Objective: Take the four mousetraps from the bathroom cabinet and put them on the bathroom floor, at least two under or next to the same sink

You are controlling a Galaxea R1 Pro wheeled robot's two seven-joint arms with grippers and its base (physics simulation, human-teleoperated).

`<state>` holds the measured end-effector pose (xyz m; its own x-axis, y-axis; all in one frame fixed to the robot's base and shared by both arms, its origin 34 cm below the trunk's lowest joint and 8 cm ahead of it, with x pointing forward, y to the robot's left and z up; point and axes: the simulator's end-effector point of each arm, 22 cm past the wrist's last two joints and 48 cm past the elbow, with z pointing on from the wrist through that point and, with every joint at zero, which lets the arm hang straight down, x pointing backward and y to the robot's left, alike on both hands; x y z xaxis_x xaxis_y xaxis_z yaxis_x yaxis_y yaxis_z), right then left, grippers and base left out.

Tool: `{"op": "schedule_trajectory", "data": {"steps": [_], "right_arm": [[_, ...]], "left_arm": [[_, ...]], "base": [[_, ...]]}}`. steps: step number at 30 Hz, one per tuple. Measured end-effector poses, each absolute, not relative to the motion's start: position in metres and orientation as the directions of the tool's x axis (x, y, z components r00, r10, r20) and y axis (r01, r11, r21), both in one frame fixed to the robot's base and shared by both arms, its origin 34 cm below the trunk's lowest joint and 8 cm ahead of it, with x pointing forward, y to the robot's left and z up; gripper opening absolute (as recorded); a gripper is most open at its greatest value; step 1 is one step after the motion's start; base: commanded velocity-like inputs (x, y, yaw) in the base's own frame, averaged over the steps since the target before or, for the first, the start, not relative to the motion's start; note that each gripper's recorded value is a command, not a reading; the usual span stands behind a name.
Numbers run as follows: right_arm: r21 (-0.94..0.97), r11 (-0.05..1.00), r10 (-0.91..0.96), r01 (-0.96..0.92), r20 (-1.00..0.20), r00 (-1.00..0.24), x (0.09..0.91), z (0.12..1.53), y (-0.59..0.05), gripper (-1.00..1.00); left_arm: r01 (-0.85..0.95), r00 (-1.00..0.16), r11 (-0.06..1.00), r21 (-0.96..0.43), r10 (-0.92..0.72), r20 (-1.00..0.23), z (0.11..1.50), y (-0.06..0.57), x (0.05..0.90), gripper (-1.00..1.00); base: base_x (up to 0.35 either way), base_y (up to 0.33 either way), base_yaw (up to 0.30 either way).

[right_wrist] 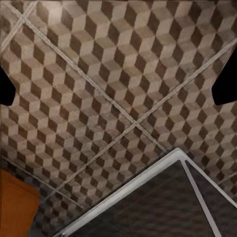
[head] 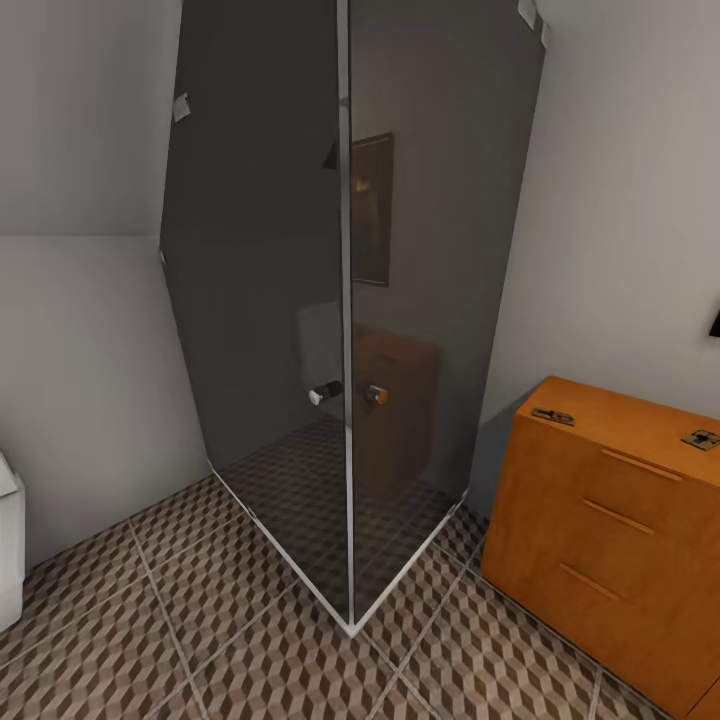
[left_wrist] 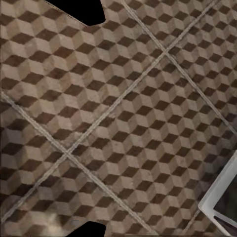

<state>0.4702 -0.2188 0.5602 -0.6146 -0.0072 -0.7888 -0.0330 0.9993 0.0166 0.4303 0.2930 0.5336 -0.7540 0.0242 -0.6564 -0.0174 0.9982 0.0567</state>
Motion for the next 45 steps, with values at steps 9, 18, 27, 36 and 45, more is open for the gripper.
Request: {"op": "schedule_trajectory", "data": {"steps": [9,18,27,36,45], "right_arm": [[-0.036,0.997,-0.063,-0.061,-0.843,-0.535,0.513,0.599,-0.22,1.0],[-0.035,0.997,-0.065,-0.073,-0.884,-0.463,0.524,0.616,-0.217,1.0],[-0.036,0.997,-0.066,-0.074,-0.89,-0.452,0.524,0.618,-0.217,1.0],[-0.036,0.997,-0.065,-0.074,-0.89,-0.452,0.524,0.618,-0.217,1.0],[-0.034,0.997,-0.064,-0.074,-0.887,-0.458,0.522,0.616,-0.216,1.0]], "left_arm": [[-0.015,-0.752,0.998,0.066,0.032,-0.658,0.55,0.297,0.452,1.0],[-0.013,-0.713,0.998,0.068,0.038,-0.7,0.54,0.297,0.435,1.0],[-0.013,-0.713,0.998,0.064,0.036,-0.701,0.534,0.295,0.425,1.0],[-0.009,-0.721,0.998,0.068,0.041,-0.692,0.53,0.297,0.419,1.0],[-0.008,-0.722,0.998,0.066,0.04,-0.69,0.529,0.296,0.418,1.0]], "base": [[0.0,0.0,0.0],[0.0,0.0,0.0],[0.0,0.0,0.0],[0.0,0.0,0.0],[0.0,0.0,0.0]]}}
